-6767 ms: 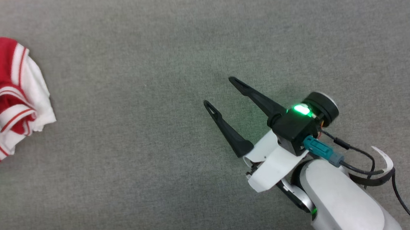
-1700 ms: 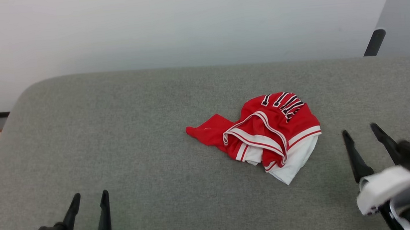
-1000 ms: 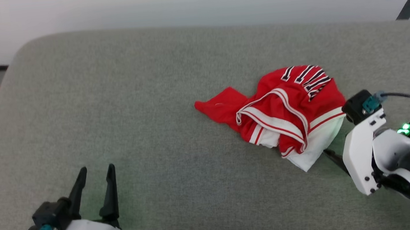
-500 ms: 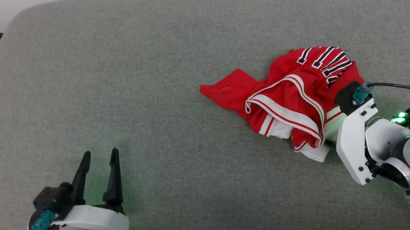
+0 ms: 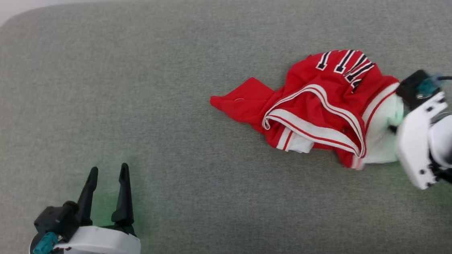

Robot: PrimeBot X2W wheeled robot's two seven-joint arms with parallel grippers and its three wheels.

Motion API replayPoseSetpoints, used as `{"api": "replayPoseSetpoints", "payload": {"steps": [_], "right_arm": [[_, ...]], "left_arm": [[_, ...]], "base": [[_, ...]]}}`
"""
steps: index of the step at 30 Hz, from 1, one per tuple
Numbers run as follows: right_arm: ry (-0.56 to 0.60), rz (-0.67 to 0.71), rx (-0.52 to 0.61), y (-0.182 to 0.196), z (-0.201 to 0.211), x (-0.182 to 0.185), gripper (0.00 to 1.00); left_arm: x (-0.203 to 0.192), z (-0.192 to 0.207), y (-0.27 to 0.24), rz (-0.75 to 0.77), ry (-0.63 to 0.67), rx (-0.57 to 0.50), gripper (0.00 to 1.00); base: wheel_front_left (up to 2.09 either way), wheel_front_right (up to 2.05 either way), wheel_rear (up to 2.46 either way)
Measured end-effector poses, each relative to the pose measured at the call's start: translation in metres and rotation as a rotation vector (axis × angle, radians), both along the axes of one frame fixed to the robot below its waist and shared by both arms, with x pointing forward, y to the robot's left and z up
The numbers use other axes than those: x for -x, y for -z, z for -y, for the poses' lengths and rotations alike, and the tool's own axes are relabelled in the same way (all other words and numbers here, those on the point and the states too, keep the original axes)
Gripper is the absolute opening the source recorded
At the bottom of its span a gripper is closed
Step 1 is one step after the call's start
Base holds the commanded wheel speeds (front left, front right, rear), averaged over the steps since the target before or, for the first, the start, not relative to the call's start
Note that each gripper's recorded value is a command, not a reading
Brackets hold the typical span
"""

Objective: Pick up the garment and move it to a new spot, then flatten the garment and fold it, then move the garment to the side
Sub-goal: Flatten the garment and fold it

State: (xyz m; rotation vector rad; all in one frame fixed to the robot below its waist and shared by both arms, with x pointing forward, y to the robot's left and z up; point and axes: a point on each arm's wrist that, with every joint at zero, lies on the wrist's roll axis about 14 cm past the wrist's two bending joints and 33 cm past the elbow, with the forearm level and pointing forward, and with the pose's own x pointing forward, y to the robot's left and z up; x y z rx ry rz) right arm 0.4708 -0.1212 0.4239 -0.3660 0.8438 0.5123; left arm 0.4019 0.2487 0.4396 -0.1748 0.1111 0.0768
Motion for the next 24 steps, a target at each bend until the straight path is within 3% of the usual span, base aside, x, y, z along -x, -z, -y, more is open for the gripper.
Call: {"api": "replayPoseSetpoints", "payload": {"steps": [10, 15, 18, 24], "right_arm": [[0.155, 0.129, 0.139, -0.042, 0.086, -0.006, 0.0], [0.261, 0.193, 0.129, -0.056, 0.115, -0.011, 0.0], [0.319, 0.2, 0.132, -0.051, 0.129, -0.012, 0.0], [0.407, 0.166, 0.24, -0.029, 0.167, -0.005, 0.0]], "left_arm": [[-0.006, 0.009, -0.007, 0.024, 0.035, -0.002, 1.0], [-0.009, 0.01, -0.007, 0.025, 0.045, -0.009, 1.0], [-0.009, 0.012, -0.005, 0.02, 0.053, -0.009, 1.0], [-0.009, 0.008, -0.002, 0.009, 0.054, -0.023, 1.0]], "base": [[0.0, 0.0, 0.0], [0.0, 0.0, 0.0], [0.0, 0.0, 0.0], [0.0, 0.0, 0.0]]}}
